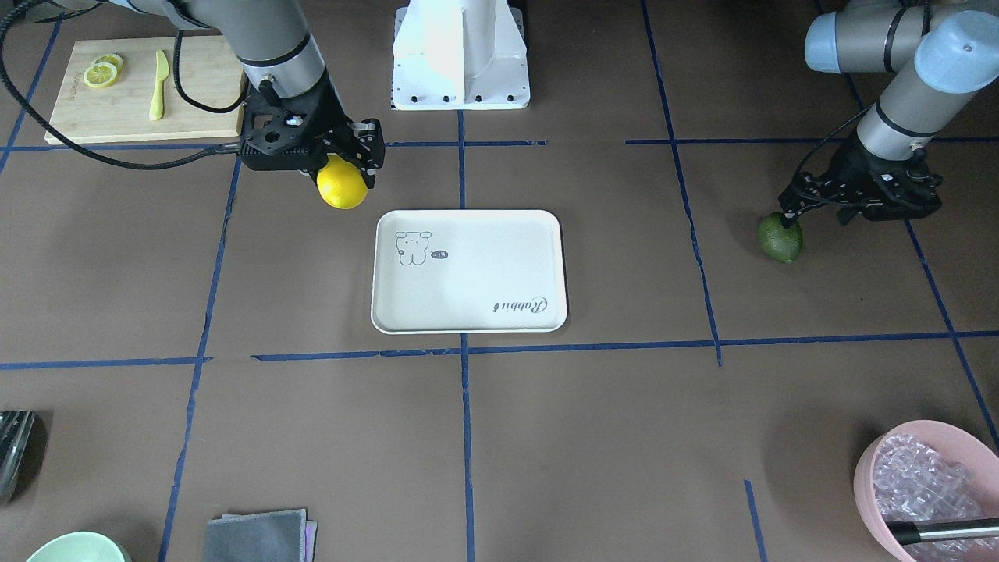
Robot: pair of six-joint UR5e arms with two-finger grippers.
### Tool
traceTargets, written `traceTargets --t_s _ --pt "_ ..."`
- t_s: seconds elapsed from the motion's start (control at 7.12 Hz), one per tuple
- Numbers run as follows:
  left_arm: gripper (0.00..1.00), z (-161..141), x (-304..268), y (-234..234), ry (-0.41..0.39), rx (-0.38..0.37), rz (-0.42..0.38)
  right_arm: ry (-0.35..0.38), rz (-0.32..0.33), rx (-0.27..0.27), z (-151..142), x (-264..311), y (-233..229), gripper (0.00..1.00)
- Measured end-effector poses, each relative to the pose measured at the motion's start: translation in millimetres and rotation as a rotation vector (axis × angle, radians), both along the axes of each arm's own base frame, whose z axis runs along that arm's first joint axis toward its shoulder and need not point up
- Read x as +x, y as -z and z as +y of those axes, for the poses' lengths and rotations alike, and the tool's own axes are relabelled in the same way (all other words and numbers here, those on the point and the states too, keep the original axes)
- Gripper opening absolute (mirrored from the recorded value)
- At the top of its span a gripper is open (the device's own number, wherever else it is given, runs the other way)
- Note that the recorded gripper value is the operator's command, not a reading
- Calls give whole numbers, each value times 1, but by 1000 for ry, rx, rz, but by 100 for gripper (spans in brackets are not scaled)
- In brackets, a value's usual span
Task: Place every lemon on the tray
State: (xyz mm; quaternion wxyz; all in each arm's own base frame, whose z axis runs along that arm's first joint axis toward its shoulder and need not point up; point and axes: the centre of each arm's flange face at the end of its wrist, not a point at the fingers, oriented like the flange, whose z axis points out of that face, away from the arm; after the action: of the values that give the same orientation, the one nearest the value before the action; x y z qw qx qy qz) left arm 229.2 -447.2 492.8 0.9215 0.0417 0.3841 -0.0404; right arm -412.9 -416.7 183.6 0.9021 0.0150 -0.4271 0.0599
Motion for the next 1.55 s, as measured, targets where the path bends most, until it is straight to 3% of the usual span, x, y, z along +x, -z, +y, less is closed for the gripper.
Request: traceTargets --t_s 0.7,0.84,0.98,1.26,1.4,1.55 --pt "100 9 43 -55 -15 -8 -3 -6 26 -3 -7 -64 26 1" --pt "95 12 47 -56 -22 -13 -3 -2 37 -8 -10 -74 26 1" --pt "75 14 50 -56 -29 -16 -1 1 46 -12 -12 -81 24 2" --pt "13 15 53 -56 -29 -25 1 9 63 -16 -13 -95 16 2" --pt "2 16 52 -52 -27 -26 4 11 63 -8 -13 -106 11 2" --pt "0 19 47 -42 -26 -24 10 16 62 -3 -15 -119 4 2"
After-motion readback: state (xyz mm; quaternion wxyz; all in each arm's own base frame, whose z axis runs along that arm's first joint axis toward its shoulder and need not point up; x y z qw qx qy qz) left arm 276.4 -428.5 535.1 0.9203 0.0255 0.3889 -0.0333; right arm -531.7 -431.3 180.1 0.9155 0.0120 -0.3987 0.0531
